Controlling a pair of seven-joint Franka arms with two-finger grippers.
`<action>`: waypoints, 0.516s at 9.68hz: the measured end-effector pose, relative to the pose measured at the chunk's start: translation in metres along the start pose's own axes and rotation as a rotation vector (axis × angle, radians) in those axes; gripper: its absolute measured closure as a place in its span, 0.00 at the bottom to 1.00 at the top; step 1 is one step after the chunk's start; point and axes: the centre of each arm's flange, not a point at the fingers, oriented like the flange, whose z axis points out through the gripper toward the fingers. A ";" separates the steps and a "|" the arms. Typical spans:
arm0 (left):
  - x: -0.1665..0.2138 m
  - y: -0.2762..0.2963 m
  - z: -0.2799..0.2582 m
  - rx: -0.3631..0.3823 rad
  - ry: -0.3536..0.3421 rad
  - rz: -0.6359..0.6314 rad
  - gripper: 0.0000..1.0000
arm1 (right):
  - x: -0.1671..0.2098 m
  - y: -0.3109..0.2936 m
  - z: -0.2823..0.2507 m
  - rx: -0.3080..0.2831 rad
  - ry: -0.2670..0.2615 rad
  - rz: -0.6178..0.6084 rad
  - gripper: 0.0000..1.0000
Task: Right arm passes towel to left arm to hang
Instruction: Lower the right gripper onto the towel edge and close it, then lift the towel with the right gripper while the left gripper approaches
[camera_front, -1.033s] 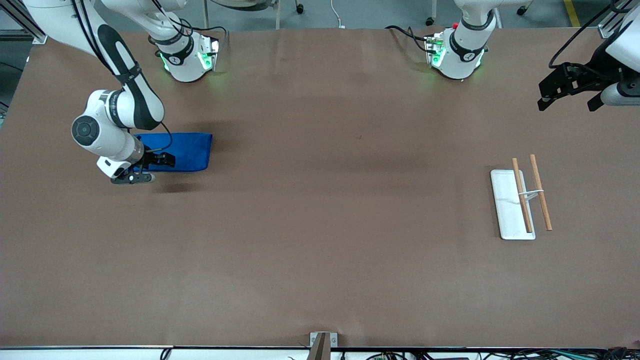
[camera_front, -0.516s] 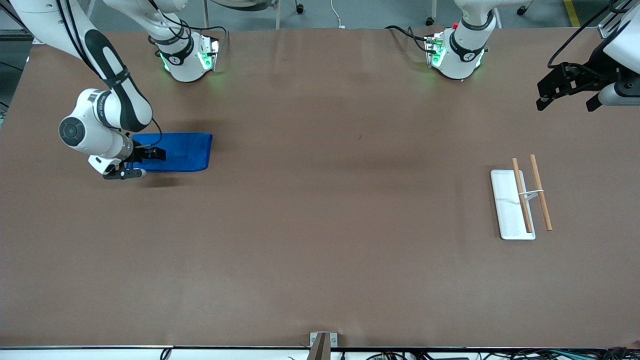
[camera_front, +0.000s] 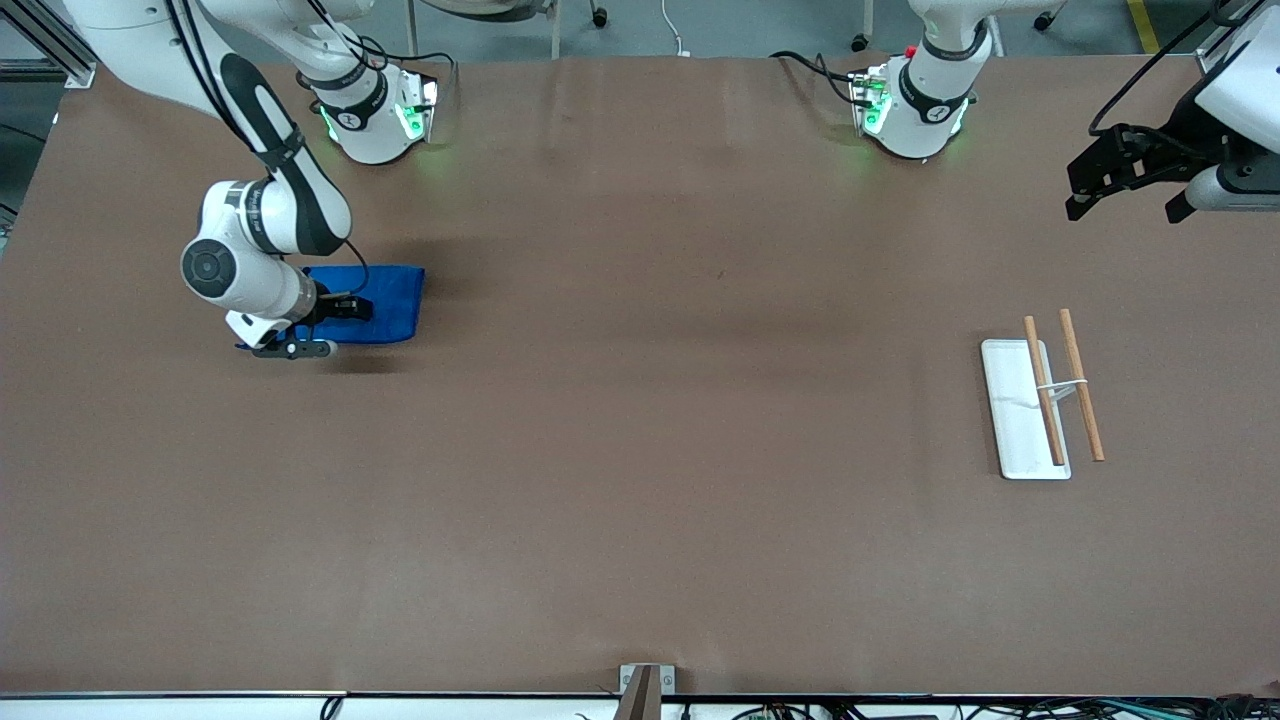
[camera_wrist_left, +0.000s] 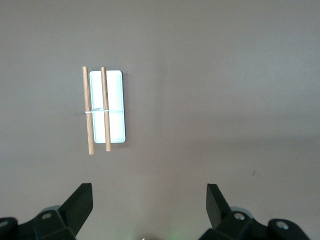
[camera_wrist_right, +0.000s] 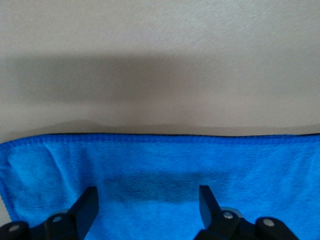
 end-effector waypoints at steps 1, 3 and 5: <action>0.000 0.000 0.000 0.000 0.000 0.000 0.00 | -0.001 0.003 0.001 0.001 -0.003 0.007 0.10; 0.000 0.000 0.000 0.000 0.000 0.000 0.00 | -0.002 0.008 0.002 0.002 -0.004 0.017 0.10; 0.000 0.000 0.000 0.000 0.000 0.000 0.00 | -0.003 0.010 0.004 0.002 -0.008 0.020 0.10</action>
